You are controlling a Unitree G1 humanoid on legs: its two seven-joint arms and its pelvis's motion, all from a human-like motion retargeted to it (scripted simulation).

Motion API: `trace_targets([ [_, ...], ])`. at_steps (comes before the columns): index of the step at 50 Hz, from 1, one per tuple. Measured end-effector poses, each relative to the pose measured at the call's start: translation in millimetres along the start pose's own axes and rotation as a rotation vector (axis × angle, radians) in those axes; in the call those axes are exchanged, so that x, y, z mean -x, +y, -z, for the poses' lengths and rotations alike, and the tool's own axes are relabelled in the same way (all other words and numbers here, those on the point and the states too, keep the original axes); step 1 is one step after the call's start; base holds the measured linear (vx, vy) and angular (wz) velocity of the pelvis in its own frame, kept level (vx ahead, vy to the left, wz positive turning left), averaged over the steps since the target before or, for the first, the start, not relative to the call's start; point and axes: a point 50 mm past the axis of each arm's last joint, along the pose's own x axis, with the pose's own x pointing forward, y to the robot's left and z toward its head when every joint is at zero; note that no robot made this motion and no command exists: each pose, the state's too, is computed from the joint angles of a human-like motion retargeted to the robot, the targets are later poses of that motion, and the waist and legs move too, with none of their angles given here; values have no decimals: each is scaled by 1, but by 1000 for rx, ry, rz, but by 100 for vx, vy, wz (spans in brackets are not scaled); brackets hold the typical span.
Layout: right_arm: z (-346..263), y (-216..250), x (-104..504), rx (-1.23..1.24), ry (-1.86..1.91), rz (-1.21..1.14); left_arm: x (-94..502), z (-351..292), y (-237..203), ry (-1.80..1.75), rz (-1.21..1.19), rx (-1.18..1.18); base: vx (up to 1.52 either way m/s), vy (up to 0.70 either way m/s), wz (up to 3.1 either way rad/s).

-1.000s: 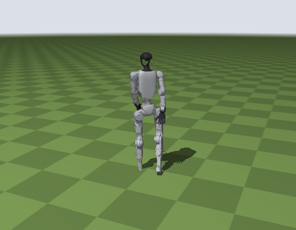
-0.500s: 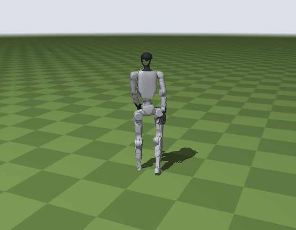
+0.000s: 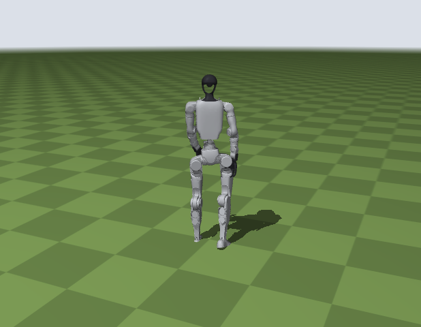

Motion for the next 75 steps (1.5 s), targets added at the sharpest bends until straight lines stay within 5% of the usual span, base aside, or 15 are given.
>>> trace_targets([
  [75, -53, -78, 13, 47, -176, 275, 9, 26, 21, 71, -119, 5, -1, 0, -16],
])
